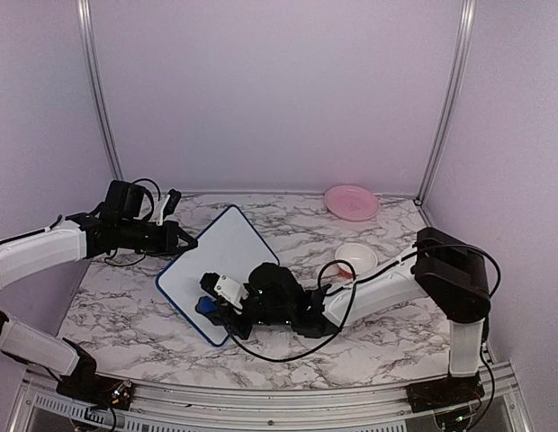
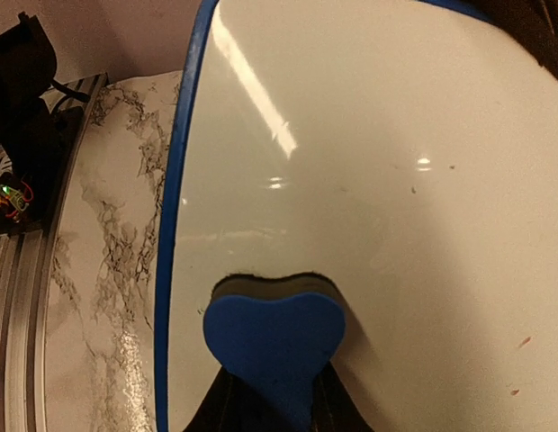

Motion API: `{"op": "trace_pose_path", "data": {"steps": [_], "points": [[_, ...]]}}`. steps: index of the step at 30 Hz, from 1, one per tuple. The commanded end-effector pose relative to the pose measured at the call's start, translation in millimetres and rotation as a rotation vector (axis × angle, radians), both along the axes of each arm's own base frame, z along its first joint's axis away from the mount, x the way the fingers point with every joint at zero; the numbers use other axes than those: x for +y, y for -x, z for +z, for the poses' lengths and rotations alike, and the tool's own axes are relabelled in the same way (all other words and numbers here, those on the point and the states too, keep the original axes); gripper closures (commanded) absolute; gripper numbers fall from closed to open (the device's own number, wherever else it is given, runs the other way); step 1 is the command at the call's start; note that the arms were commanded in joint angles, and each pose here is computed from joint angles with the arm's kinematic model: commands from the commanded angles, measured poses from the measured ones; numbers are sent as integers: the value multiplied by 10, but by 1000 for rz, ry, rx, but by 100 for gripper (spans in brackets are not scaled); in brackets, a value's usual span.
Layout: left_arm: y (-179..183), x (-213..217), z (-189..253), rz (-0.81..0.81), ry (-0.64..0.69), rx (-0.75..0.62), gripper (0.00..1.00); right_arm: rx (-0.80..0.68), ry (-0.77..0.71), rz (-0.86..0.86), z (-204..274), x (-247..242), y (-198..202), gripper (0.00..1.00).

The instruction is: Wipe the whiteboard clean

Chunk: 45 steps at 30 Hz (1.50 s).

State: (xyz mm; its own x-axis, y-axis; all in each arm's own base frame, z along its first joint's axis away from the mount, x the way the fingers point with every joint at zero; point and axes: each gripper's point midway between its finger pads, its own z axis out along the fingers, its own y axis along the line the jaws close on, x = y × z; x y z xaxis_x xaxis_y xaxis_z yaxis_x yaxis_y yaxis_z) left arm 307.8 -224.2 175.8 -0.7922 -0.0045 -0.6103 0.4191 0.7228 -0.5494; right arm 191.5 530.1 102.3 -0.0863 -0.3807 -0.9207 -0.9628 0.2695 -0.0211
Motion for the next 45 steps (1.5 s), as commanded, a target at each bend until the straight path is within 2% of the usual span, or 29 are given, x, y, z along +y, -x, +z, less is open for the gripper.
{"op": "trace_pose_path", "data": {"steps": [1,9,16,19,26,29,32,40,45], "points": [[72,2,-188,-23,-43,35,100,18,0,-84,-59,-179,-405,100],[72,9,-178,-22,-45,29,100,18,9,-234,-25,-467,-1133,100],[65,5,-182,-22,-46,29,100,48,-25,-266,86,-343,-1248,100],[63,-2,-177,-25,-43,30,100,58,-38,-234,124,-251,-1115,100],[63,4,-188,-22,-46,32,100,15,2,-87,137,86,-422,100],[75,3,-194,-24,-45,35,100,24,-20,-71,193,104,-326,100],[74,1,-188,-25,-44,33,100,21,-21,-99,182,80,-457,100],[59,13,-197,-19,-52,29,100,63,2,-276,-91,-388,-1231,100],[56,10,-202,-18,-53,31,100,66,29,-310,-193,-524,-1383,100]]}}
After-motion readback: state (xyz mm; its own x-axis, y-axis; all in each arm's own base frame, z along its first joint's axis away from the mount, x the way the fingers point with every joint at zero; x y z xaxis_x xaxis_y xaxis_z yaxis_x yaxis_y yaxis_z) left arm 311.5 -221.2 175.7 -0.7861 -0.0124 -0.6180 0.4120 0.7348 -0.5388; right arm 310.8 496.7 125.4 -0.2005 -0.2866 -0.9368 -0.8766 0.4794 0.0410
